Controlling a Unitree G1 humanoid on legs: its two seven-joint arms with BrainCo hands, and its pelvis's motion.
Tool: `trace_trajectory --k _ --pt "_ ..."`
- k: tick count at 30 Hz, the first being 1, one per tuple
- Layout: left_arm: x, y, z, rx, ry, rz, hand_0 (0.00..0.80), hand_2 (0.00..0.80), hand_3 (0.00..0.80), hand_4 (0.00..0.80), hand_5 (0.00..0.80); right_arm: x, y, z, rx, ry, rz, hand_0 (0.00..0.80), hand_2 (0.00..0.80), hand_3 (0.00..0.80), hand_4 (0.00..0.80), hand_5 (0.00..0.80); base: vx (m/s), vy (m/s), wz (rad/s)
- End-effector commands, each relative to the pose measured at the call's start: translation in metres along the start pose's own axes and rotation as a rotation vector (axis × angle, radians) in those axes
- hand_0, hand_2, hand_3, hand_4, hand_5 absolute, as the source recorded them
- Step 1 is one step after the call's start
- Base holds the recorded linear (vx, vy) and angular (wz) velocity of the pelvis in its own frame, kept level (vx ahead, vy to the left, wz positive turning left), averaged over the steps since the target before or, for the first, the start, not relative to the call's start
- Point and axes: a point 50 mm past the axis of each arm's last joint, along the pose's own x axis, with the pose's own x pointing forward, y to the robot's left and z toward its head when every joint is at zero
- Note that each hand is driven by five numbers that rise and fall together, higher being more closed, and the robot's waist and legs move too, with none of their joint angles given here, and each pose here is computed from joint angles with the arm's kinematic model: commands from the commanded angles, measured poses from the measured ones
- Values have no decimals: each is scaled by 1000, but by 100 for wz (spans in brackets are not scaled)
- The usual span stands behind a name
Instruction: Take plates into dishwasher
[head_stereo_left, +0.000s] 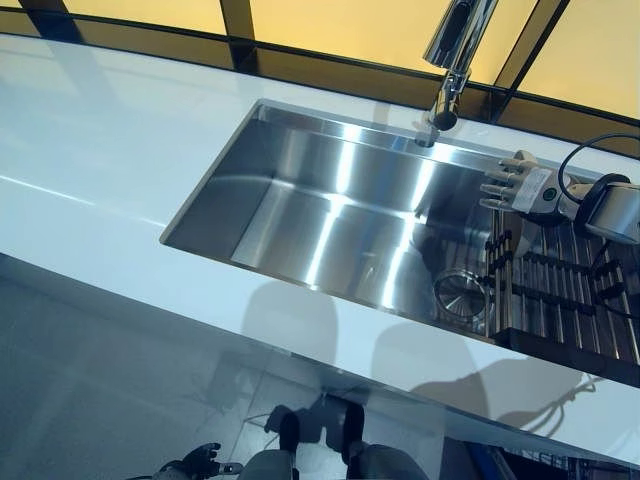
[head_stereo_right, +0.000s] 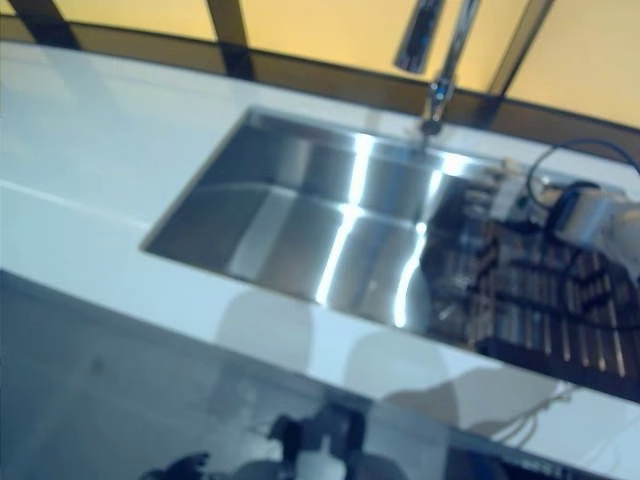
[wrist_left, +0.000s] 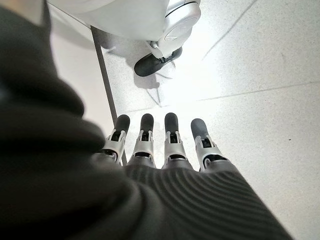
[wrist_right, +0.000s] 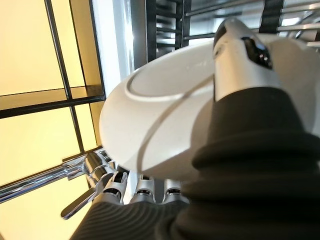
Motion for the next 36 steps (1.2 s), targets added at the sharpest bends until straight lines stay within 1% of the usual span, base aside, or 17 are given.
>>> trace_trajectory --k 1,24,25,27,28,30,31,32,33,34,36 --pt "-2 12 8 16 -41 29 0 0 0 0 0 -21 3 -42 -82 105 75 0 0 0 0 0 0 0 0" --pt "-2 12 9 0 -48 29 0 0 0 0 0 -23 4 -49 -95 137 107 0 0 0 0 0 0 0 0" --pt "-2 13 11 0 -50 30 0 0 0 0 0 -22 3 -49 -94 142 107 88 88 88 88 88 0 0 0" --pt "-2 13 10 1 -50 31 0 0 0 0 0 -22 3 -49 -88 144 104 179 179 179 179 179 0 0 0" --pt "-2 13 10 0 -49 31 0 0 0 0 0 -21 3 -49 -87 146 104 358 358 358 358 358 0 0 0" --pt "-2 13 10 1 -49 30 0 0 0 0 0 -22 3 -50 -87 147 104 442 442 442 442 442 0 0 0" --pt "-2 13 11 2 -51 30 0 0 0 0 0 -21 3 -50 -86 149 105 527 527 527 527 527 0 0 0" --pt "-2 13 11 2 -51 30 0 0 0 0 0 -21 3 -50 -83 150 104 649 649 649 649 649 0 0 0" --pt "-1 13 11 2 -51 30 0 0 0 0 0 -21 2 -50 -83 150 105 737 737 737 737 737 0 0 0" --pt "-2 13 11 2 -50 30 0 0 0 0 0 -21 3 -50 -82 149 107 800 800 800 800 800 0 0 0" --pt "-2 13 10 2 -49 31 0 0 0 0 0 -21 3 -50 -80 151 103 800 800 800 800 800 1 -1 -2"
